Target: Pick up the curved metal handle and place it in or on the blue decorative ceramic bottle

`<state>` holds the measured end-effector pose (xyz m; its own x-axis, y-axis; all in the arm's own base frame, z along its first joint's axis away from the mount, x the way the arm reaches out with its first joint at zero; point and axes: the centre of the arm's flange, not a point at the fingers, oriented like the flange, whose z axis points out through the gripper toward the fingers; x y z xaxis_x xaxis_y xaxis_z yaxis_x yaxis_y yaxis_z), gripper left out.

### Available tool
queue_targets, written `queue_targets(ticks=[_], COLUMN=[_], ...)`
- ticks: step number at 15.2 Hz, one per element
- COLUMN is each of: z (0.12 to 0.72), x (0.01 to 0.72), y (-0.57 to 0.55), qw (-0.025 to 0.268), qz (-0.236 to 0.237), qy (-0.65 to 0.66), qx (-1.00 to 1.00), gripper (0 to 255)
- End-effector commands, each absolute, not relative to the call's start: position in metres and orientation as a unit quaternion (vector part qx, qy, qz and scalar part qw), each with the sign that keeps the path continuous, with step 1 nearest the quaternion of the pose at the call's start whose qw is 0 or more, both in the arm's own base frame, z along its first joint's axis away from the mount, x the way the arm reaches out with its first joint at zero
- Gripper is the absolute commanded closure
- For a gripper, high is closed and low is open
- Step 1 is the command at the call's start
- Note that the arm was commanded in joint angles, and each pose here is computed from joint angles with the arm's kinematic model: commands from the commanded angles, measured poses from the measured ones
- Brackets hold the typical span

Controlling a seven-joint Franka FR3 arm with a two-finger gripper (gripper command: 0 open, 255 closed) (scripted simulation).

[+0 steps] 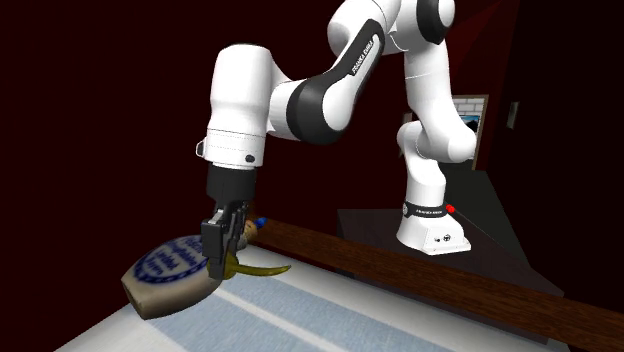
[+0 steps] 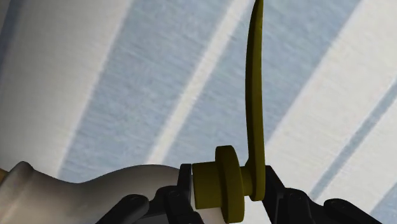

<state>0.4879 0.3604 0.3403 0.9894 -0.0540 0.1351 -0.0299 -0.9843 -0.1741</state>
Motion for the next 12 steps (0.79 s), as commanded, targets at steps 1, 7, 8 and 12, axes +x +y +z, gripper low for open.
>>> queue_targets(ticks=[1, 7, 8, 12], z=[0.351, 0.383, 0.388, 0.409], x=[0.488, 0.488, 0.488, 0.488], y=[0.361, 0.361, 0.361, 0.361], qw=[0.086, 0.086, 0.086, 0.086], qz=[-0.070, -0.070, -0.070, -0.070], qy=[0.021, 0.021, 0.021, 0.021], qx=[-0.994, -0.994, -0.994, -0.994], gripper=[255, 255, 255, 255])
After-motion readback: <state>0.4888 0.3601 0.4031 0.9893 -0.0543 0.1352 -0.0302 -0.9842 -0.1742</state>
